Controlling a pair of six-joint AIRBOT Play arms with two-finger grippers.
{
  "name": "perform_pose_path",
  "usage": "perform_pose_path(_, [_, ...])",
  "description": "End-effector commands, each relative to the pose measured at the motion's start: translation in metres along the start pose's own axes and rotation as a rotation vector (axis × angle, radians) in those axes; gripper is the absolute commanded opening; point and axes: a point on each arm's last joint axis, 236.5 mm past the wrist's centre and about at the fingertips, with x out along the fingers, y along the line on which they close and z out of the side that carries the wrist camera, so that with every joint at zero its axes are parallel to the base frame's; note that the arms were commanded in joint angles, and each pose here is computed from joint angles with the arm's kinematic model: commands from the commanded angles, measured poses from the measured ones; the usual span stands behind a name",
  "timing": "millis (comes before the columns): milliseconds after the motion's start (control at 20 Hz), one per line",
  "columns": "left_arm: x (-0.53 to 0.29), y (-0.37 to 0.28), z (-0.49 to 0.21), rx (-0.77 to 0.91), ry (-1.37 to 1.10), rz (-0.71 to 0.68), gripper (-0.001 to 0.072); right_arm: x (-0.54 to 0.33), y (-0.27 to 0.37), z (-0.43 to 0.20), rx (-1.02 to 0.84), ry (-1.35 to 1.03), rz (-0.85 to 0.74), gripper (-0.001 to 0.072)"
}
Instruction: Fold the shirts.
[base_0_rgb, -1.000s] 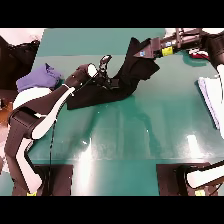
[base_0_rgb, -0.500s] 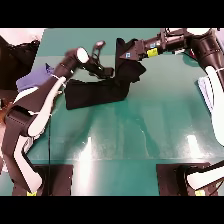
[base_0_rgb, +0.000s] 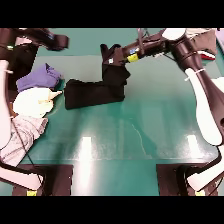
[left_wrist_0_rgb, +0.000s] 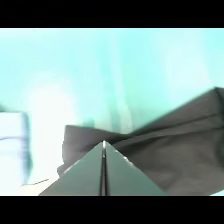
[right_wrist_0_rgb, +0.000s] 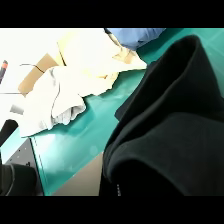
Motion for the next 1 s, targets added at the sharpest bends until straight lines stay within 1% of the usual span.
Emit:
perform_pose_path(0, [-0.055,0.038,0.008,-0.011,-0.062,0.088,0.0020,0.043,-0.009,-0.004,0.000,-0.015,-0.008,0.0019])
perform_pose_path(50, [-0.062,0.040,0.007,0.003,-0.063,0.101,0.0020,0.055,-0.012,-0.004,0.005,-0.025,-0.012,0.0020])
perform_pose_path(200, [-0.075,0.039,-0.002,0.021,-0.035,0.101,0.0020,0.099,-0.010,-0.014,-0.060,-0.033,-0.010,0.0024])
perform_pose_path(250, [-0.076,0.038,-0.005,0.020,-0.022,0.100,0.0020,0.115,-0.007,-0.020,-0.075,-0.031,-0.001,0.0045])
perform_pose_path(300, [-0.076,0.038,-0.009,0.019,-0.006,0.098,0.0020,0.133,-0.003,-0.027,-0.098,-0.028,0.000,0.0218])
perform_pose_path(350, [-0.076,0.037,-0.011,0.017,0.005,0.096,0.0021,0.152,0.001,-0.035,-0.105,-0.021,0.006,0.0411])
perform_pose_path(400, [-0.076,0.037,-0.013,0.016,0.013,0.093,0.0020,0.169,0.012,-0.044,-0.120,0.002,0.031,0.0454])
perform_pose_path(550, [-0.076,0.036,-0.017,0.015,0.027,0.090,0.0020,0.199,0.043,-0.059,-0.175,0.034,0.085,0.0473])
perform_pose_path(650, [-0.076,0.036,-0.018,0.015,0.034,0.091,0.0020,0.191,0.042,-0.065,-0.179,0.054,0.073,0.0471])
perform_pose_path(800, [-0.076,0.036,-0.021,0.015,0.047,0.090,0.0021,0.145,-0.008,-0.072,-0.190,0.118,-0.058,0.0471])
perform_pose_path(950, [-0.075,0.033,-0.021,0.013,0.048,0.077,0.0021,0.081,-0.061,-0.063,-0.091,0.096,-0.141,0.0471])
